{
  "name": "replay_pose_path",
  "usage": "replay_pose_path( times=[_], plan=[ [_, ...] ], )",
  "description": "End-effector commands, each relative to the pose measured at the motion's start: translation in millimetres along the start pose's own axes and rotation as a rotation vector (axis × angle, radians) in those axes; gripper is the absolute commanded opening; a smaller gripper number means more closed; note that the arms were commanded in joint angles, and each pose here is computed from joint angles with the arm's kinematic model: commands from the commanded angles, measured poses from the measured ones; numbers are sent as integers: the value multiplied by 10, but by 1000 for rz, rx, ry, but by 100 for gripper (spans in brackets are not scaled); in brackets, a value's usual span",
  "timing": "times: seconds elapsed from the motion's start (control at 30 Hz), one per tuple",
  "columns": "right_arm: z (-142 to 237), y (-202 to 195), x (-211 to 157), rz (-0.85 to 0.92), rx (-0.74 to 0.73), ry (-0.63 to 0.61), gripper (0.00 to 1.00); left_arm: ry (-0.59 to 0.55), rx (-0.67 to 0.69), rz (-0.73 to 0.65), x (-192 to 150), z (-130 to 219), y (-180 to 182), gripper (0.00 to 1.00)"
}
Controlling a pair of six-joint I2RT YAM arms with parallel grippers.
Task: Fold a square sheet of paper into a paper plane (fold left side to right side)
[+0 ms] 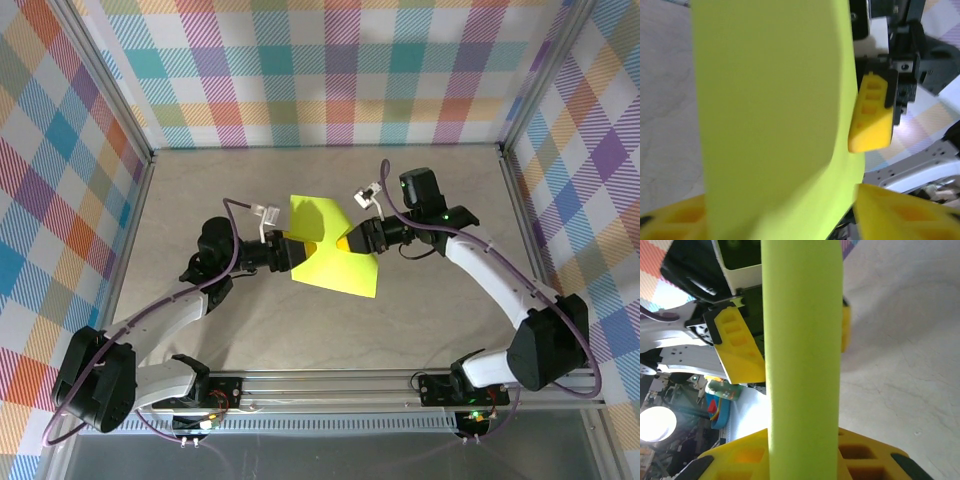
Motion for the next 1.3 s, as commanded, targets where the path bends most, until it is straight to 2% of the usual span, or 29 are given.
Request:
replay_pose_path(
  times=[0.0,0.2,0.27,0.37,0.47,0.6,0.83,0.97,1.03,1.13,1.27],
  plan=[
    [44,-33,24,30,-32,10,25,2,14,-48,49,5,-75,46],
    [75,-193,-75,-5,-112,22,25,6,74,-6,39,-45,75,22],
    [70,-252,-115,-19,-135,31,27,2,96,10,45,-64,128,17],
    [75,-389,-169,-61,-197,45,33,1,150,53,47,-104,250,9],
    [92,-580,-227,-127,-289,59,48,11,243,118,33,-153,446,0],
    [102,-899,-338,-238,-436,91,60,43,380,238,-44,-236,803,0],
    [-7,-1376,-528,-375,-561,121,67,143,620,418,-259,-343,1376,0],
    [-95,-1564,-632,-444,-578,124,67,193,728,455,-368,-343,1540,0],
    [-140,-1627,-694,-472,-571,128,63,215,765,473,-412,-334,1599,0],
    [-212,-1686,-795,-505,-562,151,55,232,788,477,-446,-325,1635,0],
    [-296,-1758,-953,-545,-561,196,38,243,773,466,-446,-341,1627,0]
  ],
)
Point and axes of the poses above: each hand's point on the last joint's axis, 136 mm out from that joint toward the fingers, its own z axis back along the fingers, its own y axis along the line the jaws close on, x = y × z, the point moved 7 cm from there along z, back along the fingers, and after that the axes turned 10 degrees about z, right-handed, at the moved point
